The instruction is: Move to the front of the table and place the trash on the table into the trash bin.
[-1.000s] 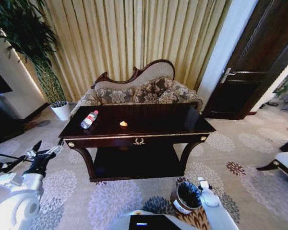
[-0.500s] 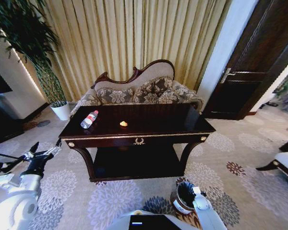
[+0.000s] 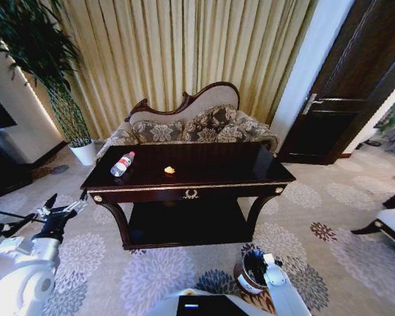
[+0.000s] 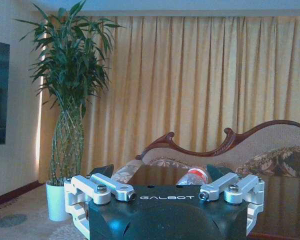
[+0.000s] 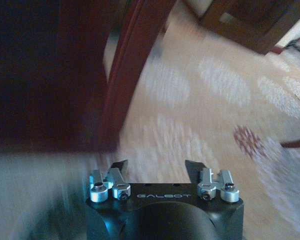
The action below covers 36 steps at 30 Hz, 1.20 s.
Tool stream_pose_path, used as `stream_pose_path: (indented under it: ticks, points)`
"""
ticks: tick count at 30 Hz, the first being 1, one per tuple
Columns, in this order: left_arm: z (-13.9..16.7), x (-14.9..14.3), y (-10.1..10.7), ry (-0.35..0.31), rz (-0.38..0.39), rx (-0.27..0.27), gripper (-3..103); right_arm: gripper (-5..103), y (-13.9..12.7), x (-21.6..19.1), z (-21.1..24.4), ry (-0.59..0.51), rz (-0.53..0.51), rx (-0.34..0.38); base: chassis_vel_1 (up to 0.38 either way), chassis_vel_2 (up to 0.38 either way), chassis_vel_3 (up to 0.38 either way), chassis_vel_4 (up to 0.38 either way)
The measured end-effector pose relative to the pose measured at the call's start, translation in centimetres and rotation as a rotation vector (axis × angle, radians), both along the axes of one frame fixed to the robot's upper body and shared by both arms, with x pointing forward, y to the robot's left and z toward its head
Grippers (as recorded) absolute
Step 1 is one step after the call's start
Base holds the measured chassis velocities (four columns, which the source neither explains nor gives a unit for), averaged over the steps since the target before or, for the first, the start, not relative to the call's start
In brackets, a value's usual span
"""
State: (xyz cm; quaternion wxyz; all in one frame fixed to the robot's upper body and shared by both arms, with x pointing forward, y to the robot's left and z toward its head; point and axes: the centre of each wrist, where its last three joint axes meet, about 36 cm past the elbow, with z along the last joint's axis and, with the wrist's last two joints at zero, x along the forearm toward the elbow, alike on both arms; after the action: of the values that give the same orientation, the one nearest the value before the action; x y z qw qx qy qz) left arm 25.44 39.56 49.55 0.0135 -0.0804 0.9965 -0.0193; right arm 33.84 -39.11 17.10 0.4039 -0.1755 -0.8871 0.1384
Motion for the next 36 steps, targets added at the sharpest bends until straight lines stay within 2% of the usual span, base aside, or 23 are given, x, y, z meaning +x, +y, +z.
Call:
stream_pose_path:
  ticks: [3,4,7,8,11,12,14,15,17,18,20,24,28,36]
  points:
    - [0.1,-0.1,-0.3,0.001,-0.004,0.004,100,79,-1.1,3.3,7.3,-0.279,-0.053,0.093,0.000,0.000,0.000,0.000]
    - [0.1,-0.1,-0.3,0.001,-0.004,0.004,100,79,-1.1,3.3,7.3,-0.279,-0.053,0.093,0.000,0.000,0.000,0.000]
    - [0.2,-0.3,-0.6,0.003,-0.007,0.002,100,95,-0.5,4.5,16.2,-0.550,-0.001,0.163,0.000,0.000,0.000,0.000]
    - [0.2,-0.3,-0.6,0.003,-0.007,0.002,100,95,-0.5,4.5,16.2,-0.550,-0.001,0.163,0.000,0.000,0.000,0.000]
    - [0.2,-0.4,-1.0,0.001,-0.013,0.002,100,100,1.7,4.1,22.2,-0.714,0.082,0.212,0.000,0.000,0.000,0.000]
    - [0.2,-0.4,-1.0,0.001,-0.013,0.002,100,100,1.7,4.1,22.2,-0.714,0.082,0.212,0.000,0.000,0.000,0.000]
    - [0.5,-0.5,-1.3,-0.006,-0.015,0.002,100,100,5.0,3.2,27.2,-0.829,0.190,0.273,0.000,0.000,0.000,0.000]
    - [0.5,-0.5,-1.3,-0.006,-0.015,0.002,100,100,5.0,3.2,27.2,-0.829,0.190,0.273,0.000,0.000,0.000,0.000]
    - [0.8,-0.6,-1.4,-0.014,-0.013,0.001,100,100,8.0,2.3,29.9,-0.871,0.274,0.329,0.000,0.000,0.000,0.000]
    - [0.8,-0.6,-1.4,-0.014,-0.013,0.001,100,100,8.0,2.3,29.9,-0.871,0.274,0.329,0.000,0.000,0.000,0.000]
    - [1.0,-0.8,-1.6,-0.018,-0.010,0.001,100,100,10.2,1.8,31.0,-0.873,0.323,0.381,0.000,0.000,0.000,0.000]
    - [1.6,-1.0,-1.7,-0.028,-0.011,0.008,100,100,11.7,1.7,30.7,-0.858,0.354,0.371,0.000,0.000,0.000,0.000]
    - [1.8,-1.0,-1.7,-0.031,-0.014,0.010,100,100,12.2,1.6,30.4,-0.845,0.360,0.377,0.000,0.000,0.000,0.000]
    - [1.8,0.0,-3.2,-0.029,-0.036,-0.004,100,100,12.0,1.6,30.0,-0.829,0.353,0.367,-0.013,0.016,0.011,-0.018]
